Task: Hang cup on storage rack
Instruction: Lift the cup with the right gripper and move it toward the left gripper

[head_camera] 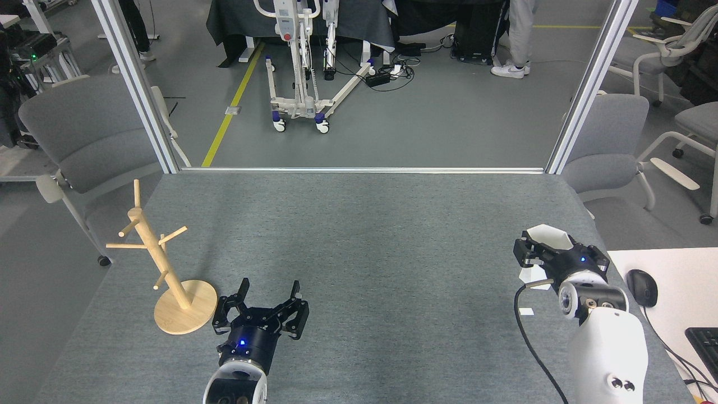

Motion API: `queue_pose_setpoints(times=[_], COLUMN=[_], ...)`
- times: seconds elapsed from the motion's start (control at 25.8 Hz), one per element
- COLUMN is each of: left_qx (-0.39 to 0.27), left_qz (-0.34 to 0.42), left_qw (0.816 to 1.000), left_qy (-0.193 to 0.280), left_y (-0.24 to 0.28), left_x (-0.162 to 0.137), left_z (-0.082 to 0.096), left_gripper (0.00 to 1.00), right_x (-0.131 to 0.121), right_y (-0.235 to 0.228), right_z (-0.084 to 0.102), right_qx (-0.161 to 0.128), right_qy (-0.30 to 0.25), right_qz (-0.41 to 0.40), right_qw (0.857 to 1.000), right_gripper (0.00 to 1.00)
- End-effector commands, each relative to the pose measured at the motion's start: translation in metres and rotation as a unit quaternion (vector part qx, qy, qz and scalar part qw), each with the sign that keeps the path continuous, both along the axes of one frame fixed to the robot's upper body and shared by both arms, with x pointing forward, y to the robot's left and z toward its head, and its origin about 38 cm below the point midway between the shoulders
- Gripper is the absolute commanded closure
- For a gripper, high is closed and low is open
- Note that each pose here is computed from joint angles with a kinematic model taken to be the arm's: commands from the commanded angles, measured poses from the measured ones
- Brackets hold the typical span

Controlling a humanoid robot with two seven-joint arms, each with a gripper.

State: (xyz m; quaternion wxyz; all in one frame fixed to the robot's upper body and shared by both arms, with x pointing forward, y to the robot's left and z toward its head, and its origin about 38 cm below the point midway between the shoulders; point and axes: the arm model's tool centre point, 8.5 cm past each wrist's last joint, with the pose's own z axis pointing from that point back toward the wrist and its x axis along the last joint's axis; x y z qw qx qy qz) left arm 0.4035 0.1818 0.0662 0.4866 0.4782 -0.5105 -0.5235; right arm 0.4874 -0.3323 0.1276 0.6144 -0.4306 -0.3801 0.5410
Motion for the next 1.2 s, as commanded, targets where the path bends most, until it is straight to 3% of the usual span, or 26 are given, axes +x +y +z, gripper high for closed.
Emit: queue_pose_setpoints(times=[0.0, 0.12, 0.27, 0.46, 0.58, 0.85, 1.16], left_qx=[0.004, 0.008, 0.019, 0.103, 0.119, 0.17, 0.203], left_qz=[-0.008, -0.059, -0.15, -0.22, -0.254, -0.29, -0.331], left_qw=[1.0, 0.998, 0.987, 0.968, 0.956, 0.938, 0.92], left_qy=[-0.012, -0.032, -0.055, -0.059, -0.082, -0.088, -0.056], left_y=[0.0, -0.013, -0.06, -0.122, -0.156, -0.196, -0.21], left_x=[-0.004, -0.013, -0.035, -0.047, -0.041, -0.006, 0.025], left_z=[0.006, 0.018, 0.034, 0.038, 0.063, 0.098, 0.09], left_gripper=[0.01, 0.01, 0.01, 0.01, 0.01, 0.01, 0.01], right_x=[-0.011, -0.012, -0.011, -0.02, -0.024, -0.024, -0.032], right_y=[0.016, 0.057, 0.103, 0.143, 0.147, 0.147, 0.176], right_z=[0.059, 0.077, 0.091, 0.104, 0.113, 0.11, 0.091], right_qx=[0.013, 0.036, 0.046, 0.064, 0.07, 0.066, 0.041], right_qy=[-0.029, -0.05, -0.063, -0.039, -0.048, -0.046, -0.024], right_qz=[-0.031, -0.031, -0.04, -0.052, -0.051, -0.054, -0.026], right_qw=[0.999, 0.998, 0.996, 0.996, 0.995, 0.995, 0.999], right_gripper=[0.87, 0.88, 0.89, 0.87, 0.87, 0.88, 0.89])
